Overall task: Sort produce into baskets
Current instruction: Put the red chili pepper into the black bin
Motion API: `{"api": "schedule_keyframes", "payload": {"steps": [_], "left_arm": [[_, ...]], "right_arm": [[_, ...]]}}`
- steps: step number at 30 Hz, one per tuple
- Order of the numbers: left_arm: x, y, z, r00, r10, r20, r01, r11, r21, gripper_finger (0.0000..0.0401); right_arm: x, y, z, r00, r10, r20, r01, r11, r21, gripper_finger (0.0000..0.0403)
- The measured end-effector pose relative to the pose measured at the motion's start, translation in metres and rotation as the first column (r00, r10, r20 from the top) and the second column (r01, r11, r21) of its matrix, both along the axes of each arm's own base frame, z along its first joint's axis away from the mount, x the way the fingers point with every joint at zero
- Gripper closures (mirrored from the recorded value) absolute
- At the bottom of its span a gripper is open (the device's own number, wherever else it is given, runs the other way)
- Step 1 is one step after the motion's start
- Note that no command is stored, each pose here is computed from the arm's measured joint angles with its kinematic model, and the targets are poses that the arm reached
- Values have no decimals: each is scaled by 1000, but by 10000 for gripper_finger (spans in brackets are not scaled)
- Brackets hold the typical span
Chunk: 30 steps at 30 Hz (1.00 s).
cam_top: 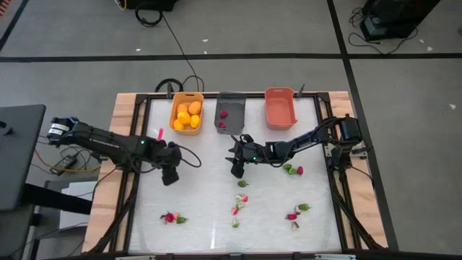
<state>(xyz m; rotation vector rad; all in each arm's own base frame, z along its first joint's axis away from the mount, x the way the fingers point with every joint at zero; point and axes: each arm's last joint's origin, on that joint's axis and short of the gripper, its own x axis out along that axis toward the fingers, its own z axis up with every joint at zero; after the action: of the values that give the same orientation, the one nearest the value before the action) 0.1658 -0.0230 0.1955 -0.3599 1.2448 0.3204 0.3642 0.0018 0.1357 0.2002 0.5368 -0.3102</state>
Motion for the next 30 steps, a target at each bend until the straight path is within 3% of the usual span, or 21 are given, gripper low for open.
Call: {"api": "schedule_keyframes", "payload": {"steps": [4,9,14,18,24,30], "left_arm": [[1,2,1,1000,24,15,-25,998,65,249],[4,0,2,998,-39,52,35,996,81,249],[20,-8,13,970,-172,172,156,982,104,250],[31,-16,26,946,-272,179,242,955,173,254],[31,-36,30,905,-384,183,382,923,49,265],[15,-78,31,893,-398,209,420,904,-74,266]], "right_arm": [[0,0,0,1000,0,0,0,1000,0,214],[0,0,0,1000,2,0,-2,1000,1,214],[0,0,0,1000,2,0,-2,1000,2,214],[0,0,0,1000,1,-1,-1,1000,4,214],[0,0,0,1000,10,0,-10,1000,14,214],[0,8,-1,997,77,11,-78,986,149,214]]}}
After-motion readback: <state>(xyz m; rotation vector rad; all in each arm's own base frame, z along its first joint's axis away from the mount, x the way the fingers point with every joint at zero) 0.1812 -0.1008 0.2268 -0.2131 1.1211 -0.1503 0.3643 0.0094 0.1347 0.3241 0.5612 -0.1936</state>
